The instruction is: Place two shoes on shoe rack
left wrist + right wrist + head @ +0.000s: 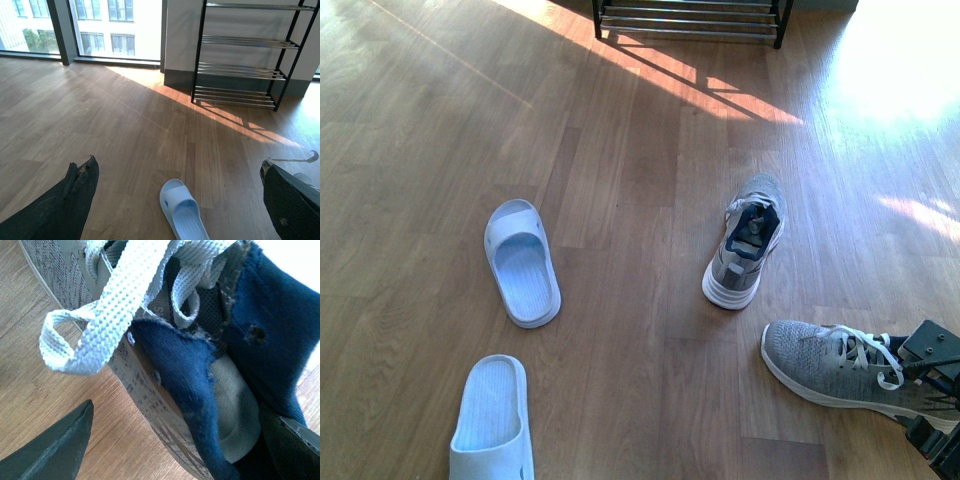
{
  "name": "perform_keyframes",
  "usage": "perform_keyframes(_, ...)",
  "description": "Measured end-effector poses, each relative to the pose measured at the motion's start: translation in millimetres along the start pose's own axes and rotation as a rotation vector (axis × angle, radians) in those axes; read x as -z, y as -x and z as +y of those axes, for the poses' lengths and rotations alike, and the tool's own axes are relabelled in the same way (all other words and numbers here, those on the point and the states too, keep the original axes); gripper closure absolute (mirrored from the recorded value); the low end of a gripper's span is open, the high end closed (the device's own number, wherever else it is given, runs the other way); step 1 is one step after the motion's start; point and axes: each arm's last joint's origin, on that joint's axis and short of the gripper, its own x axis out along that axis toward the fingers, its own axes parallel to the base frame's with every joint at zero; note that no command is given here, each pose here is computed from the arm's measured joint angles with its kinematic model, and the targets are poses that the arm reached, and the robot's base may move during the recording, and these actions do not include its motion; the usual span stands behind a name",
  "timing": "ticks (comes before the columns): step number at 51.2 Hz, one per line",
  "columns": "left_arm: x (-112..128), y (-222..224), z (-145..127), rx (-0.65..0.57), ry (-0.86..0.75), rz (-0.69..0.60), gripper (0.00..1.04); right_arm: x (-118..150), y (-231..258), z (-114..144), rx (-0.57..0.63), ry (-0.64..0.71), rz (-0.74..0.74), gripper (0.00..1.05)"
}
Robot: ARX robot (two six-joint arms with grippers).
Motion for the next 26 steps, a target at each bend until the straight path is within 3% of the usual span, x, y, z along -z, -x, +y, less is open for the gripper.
perform_keyframes(11, 0.0, 0.0, 0.0, 0.000, 0.000, 0.000, 0.09, 0.7, -12.0, -3.8, -0.019, 0.008, 0.027, 0.11)
perform_keyframes(26, 0.0, 0.0, 0.0, 0.000, 0.000, 0.000, 0.09, -4.5, -14.8, -4.2, -0.029, -0.009, 0.012, 0.65)
